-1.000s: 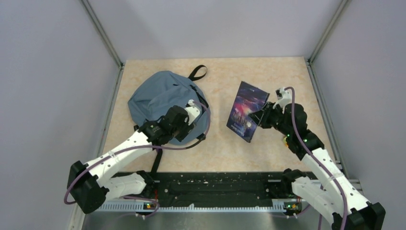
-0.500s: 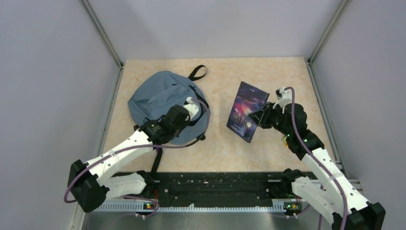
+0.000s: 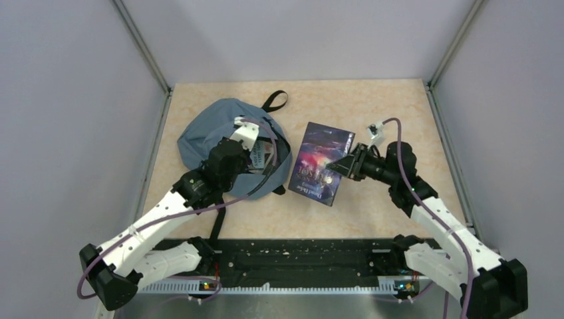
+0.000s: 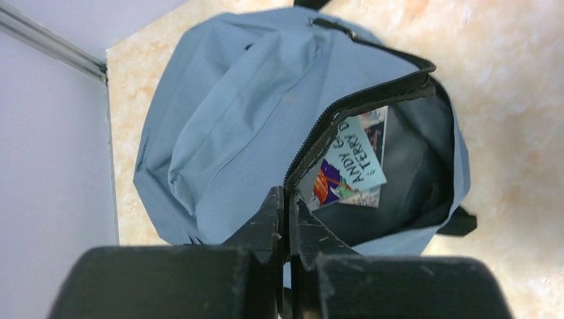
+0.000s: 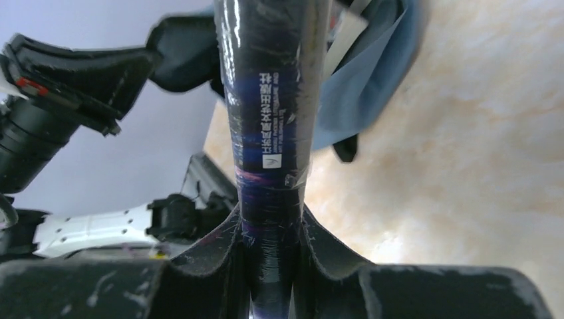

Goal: Pack the student bag
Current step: Place the book in the student bag.

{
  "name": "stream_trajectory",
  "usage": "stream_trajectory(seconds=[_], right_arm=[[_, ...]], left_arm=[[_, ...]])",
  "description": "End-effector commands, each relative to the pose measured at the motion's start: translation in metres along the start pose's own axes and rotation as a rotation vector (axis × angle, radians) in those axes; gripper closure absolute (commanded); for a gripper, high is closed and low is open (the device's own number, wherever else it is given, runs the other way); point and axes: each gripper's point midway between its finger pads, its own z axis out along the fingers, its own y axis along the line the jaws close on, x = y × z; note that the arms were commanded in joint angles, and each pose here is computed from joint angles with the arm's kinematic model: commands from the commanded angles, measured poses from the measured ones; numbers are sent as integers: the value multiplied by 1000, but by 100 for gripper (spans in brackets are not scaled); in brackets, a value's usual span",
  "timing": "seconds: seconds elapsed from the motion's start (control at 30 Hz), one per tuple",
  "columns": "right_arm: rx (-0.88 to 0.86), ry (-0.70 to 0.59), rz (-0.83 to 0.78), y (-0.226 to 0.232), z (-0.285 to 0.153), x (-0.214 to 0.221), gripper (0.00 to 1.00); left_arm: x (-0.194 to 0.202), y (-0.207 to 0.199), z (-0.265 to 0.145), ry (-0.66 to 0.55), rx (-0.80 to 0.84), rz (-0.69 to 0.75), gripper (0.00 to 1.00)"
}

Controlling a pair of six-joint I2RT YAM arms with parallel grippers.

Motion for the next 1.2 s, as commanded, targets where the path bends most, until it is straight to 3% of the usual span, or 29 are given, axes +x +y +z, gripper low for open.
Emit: stream_trajectory(seconds=[0.0,0.4,0.57,0.93,1.17], right_arm=[[-288,90,71,68,11,8,100],[-311,314,198,84,50,51,100],[-338,338,264,91,62,50,100],[-423,260,481,103,95,26,100],[-396,102,584,92,116,-1,100]], left_arm=[[-63,13,-12,-209,-19,-164,100],[-80,9,-20,-300,60,-260,100],[-82,0,-30,-339,141,-277,100],[-75,-17,-46,-395,270,-266,100],[-75,-24,-51,-420,321,-219,100]])
